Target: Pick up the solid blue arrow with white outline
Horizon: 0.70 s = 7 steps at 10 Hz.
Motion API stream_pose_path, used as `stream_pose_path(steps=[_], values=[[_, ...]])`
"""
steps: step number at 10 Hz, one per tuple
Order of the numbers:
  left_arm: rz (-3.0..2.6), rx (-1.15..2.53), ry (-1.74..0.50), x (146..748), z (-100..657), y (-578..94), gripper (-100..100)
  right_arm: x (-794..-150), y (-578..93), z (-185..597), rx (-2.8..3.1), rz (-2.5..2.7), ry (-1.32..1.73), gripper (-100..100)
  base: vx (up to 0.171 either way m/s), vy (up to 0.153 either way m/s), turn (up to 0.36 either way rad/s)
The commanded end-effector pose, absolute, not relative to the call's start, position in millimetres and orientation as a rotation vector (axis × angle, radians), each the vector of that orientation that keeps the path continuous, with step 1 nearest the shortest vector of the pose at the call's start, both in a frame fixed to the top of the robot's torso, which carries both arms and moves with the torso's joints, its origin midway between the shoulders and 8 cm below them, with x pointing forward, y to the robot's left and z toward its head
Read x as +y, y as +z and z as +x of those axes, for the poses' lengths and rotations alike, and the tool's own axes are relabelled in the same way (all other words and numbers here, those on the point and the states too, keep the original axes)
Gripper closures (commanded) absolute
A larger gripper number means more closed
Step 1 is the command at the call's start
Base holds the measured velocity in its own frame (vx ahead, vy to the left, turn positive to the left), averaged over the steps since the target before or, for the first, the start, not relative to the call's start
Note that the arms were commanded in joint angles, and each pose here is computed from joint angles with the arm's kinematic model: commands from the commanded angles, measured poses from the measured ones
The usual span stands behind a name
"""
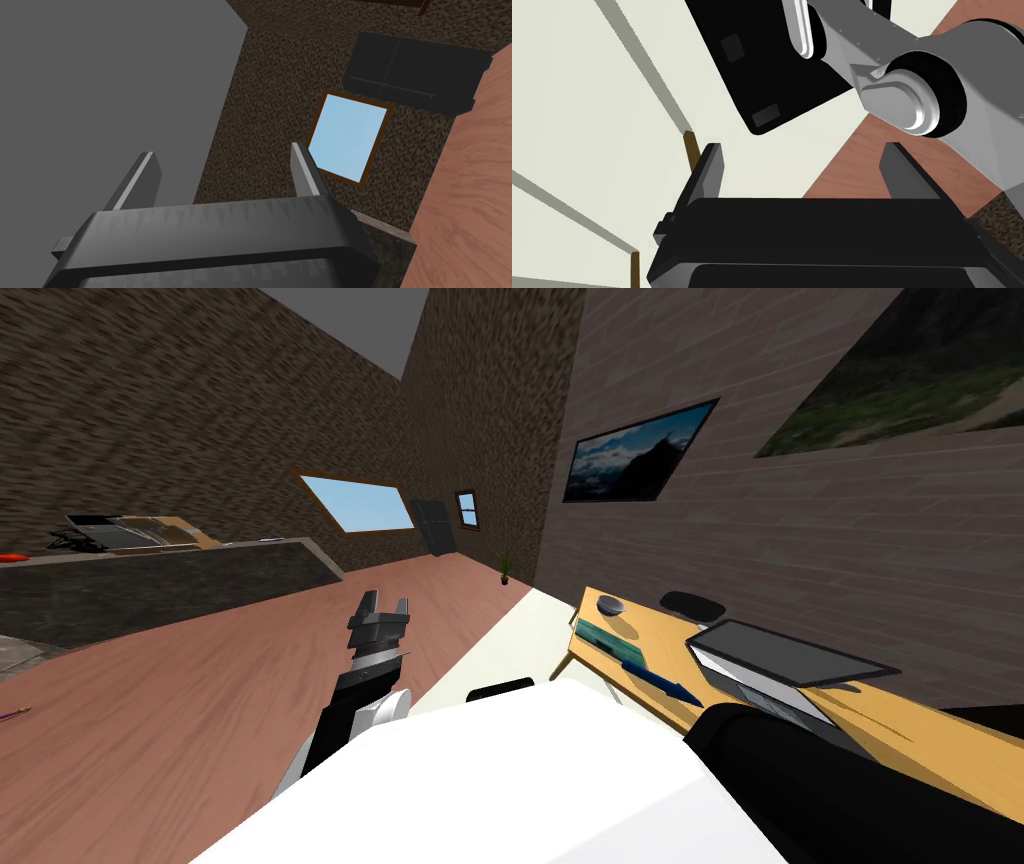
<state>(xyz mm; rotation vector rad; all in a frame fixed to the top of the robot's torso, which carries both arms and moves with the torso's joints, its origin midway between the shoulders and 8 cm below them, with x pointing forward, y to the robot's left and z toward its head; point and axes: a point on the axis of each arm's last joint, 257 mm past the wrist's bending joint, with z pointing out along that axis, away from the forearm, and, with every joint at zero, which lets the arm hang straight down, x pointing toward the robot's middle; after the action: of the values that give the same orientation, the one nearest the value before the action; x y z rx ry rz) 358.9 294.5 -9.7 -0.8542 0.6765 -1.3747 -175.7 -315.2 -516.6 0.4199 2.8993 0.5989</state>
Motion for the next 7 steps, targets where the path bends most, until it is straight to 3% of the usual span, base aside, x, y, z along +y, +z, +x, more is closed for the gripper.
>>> stream_pose_path(steps=[1,7], values=[[-0.854,0.676,-1.375,294.5,358.9,-9.7,0,-346.0,-514.2,-200.9,2.982,0.314,0.537,-100,0.056,-0.041,0.174],[-0.854,0.677,-1.375,294.5,358.9,-9.7,0,-431.5,-498.9,-258.2,3.165,0.110,0.340,-100,0.054,-0.054,0.089]])
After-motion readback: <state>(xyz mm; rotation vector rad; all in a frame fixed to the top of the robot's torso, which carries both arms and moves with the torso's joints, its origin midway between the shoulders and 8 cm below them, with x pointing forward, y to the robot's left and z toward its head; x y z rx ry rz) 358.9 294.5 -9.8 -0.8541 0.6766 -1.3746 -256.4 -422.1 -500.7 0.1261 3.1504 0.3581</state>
